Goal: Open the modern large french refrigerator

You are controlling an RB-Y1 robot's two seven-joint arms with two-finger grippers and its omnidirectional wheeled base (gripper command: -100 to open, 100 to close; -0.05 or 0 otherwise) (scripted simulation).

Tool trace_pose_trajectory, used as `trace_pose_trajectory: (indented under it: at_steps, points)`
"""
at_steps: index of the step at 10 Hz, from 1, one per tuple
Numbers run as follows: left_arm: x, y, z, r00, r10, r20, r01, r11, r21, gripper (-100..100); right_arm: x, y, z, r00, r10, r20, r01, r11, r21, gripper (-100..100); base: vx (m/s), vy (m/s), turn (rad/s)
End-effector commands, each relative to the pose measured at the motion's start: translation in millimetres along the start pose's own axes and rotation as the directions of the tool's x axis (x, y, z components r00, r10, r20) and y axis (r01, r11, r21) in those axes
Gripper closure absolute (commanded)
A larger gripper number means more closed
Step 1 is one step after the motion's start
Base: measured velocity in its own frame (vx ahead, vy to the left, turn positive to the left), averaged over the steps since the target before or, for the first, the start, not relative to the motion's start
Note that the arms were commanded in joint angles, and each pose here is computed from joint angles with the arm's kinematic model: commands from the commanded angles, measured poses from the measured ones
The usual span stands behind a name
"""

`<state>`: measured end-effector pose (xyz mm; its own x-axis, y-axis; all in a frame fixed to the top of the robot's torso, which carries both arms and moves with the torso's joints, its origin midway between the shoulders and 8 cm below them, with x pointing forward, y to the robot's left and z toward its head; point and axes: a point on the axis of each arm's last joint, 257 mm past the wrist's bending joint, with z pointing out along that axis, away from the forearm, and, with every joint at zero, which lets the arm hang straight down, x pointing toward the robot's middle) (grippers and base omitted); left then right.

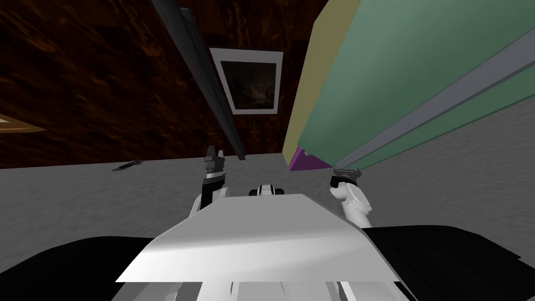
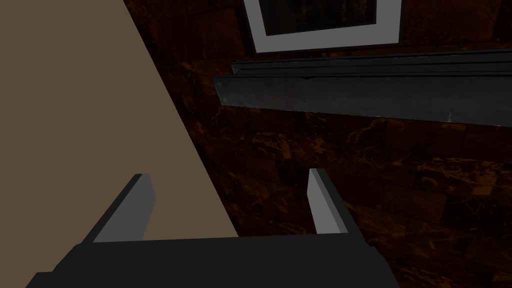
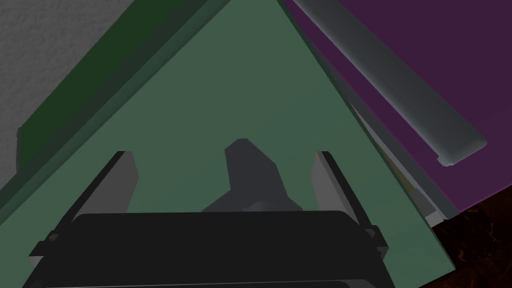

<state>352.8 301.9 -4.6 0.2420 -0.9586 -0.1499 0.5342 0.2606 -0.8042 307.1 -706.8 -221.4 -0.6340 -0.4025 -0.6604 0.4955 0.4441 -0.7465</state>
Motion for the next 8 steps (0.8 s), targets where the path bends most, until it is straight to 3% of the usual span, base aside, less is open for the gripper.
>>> trace_pose_trajectory:
  at_steps: [1, 8]
  points:
    - [0.0, 0.0, 0.0, 1.0000, 0.000, 0.000, 0.000, 1.0000, 0.000, 0, 0.6, -11.6, 6.1, 1.000, 0.002, -0.005, -0.002, 1.000, 0.003, -100, -0.011, 0.028, 0.007]
    - [0.0, 0.0, 0.0, 1.0000, 0.000, 0.000, 0.000, 1.0000, 0.000, 0, 3.6, -51.7, 26.9, 1.000, 0.010, -0.024, -0.010, 1.000, 0.007, -100, -0.003, 0.036, 0.024]
